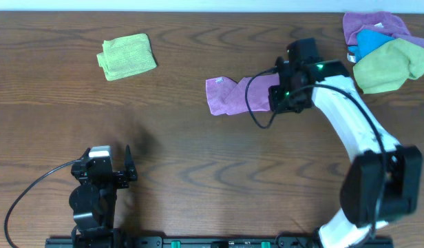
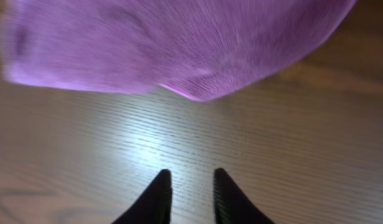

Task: Fold the cloth

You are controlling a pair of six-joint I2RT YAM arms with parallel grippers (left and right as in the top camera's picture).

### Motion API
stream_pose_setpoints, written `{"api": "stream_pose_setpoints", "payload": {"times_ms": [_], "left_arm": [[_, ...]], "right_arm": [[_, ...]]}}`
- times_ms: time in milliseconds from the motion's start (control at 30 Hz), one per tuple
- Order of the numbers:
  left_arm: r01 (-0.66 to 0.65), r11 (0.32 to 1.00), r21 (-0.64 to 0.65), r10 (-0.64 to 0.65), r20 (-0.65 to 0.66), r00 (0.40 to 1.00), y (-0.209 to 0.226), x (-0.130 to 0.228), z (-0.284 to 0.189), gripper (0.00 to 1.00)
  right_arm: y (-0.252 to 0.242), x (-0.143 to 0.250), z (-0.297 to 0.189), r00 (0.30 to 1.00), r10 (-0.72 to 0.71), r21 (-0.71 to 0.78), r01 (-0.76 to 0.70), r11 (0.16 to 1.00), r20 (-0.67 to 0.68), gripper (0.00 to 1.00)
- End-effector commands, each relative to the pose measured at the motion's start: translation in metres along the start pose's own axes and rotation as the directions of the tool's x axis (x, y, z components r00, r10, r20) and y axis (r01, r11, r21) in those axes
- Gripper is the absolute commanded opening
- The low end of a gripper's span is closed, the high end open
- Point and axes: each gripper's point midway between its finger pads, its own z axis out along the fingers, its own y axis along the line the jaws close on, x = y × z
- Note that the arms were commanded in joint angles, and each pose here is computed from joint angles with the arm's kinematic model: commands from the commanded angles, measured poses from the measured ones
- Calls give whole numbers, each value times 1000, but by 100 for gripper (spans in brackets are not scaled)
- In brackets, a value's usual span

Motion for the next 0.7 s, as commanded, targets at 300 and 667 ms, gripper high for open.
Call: {"api": "stream_pose_setpoints", "payload": {"times_ms": [300, 667], "left_arm": [[-20, 1000, 18, 21, -31, 999, -4, 14, 3, 95], [-20, 1000, 18, 21, -31, 999, -4, 14, 3, 95]], "right_arm": [[-33, 8, 24, 993, 99, 92, -93, 991, -58, 63], [-42, -15, 45, 994, 105, 55, -105, 993, 7, 65]]}}
